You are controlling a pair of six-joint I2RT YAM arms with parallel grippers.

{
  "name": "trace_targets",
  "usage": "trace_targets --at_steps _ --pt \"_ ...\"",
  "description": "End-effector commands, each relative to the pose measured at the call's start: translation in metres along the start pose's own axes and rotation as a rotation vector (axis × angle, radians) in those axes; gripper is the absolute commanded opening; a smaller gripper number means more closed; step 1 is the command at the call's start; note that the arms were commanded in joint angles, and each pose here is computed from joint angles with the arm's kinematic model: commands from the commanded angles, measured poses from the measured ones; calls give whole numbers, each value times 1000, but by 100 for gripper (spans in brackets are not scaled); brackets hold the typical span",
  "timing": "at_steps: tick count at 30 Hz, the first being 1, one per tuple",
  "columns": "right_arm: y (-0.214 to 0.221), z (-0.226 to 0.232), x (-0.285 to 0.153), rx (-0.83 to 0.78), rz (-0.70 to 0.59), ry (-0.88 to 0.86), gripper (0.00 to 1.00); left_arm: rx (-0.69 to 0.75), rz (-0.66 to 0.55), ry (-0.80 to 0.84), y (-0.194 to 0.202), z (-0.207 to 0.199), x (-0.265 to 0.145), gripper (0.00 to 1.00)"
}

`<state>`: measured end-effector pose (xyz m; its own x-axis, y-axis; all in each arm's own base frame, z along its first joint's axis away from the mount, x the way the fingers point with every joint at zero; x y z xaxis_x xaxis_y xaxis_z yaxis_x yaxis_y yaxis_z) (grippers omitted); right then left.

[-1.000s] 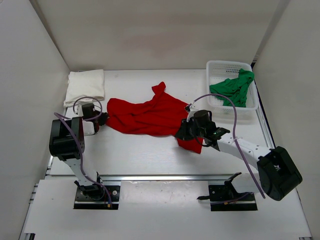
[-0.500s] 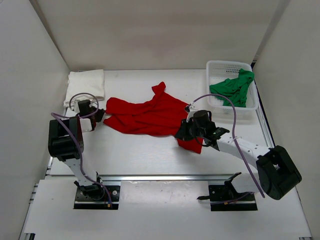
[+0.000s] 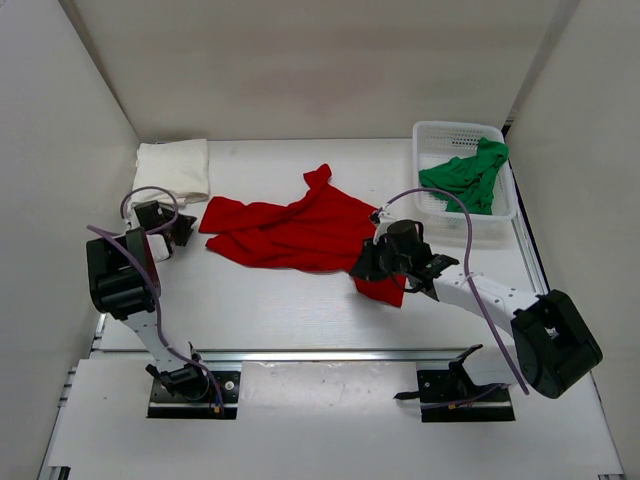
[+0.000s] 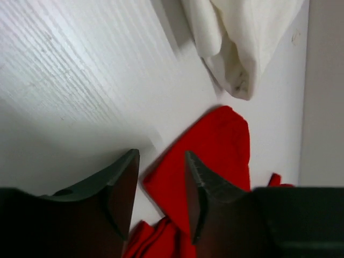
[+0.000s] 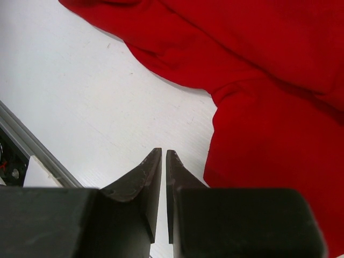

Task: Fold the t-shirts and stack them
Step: Flatten out the tshirt

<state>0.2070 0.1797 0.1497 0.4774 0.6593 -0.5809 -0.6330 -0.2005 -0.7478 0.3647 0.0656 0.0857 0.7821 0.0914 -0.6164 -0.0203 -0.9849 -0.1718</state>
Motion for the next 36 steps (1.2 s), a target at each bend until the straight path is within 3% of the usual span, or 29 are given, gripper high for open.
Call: trace_targets --at_steps 1,4,6,7,8,13,24,27,29,32,36 --pt "-12 -1 -3 -23 -68 -1 7 24 -2 -2 1 0 -9 52" --pt "-12 1 0 -31 -63 -14 7 22 8 -2 7 2 -15 69" --pt "-12 1 1 -31 -66 -19 7 25 21 8 17 2 -21 71" --pt "-9 2 2 -30 -54 -24 7 29 21 -1 18 5 -22 66" --pt "-13 2 1 -30 -66 -24 7 38 18 1 24 3 -25 54" --pt "-12 2 -2 -25 -70 -16 7 -6 44 -1 37 8 -22 40" --pt "-11 0 -7 -19 -79 -1 7 -85 -9 -12 35 14 -8 31" --pt "-9 -1 -9 -15 -75 14 7 -79 -32 5 30 11 -3 23" --pt "-7 -3 -12 0 -74 30 9 -77 -36 27 28 5 -2 16" --pt "0 -12 -18 35 -58 122 21 -55 -65 58 20 -5 -2 1" --pt "2 -37 -32 120 -68 276 33 -7 -68 141 17 -30 -17 0"
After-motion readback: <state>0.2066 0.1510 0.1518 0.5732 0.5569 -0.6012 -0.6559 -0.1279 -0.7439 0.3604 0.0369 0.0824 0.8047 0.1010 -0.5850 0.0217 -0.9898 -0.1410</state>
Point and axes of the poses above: each gripper's point midway between its finger pads, its own x axis out along the fingers, its own z axis along the line the jaws close on, y = z × x, the point moved 10 cm from there along -x, back along the fingers, and after that the axes turned 15 degrees about -x, right-handed, at the moved point
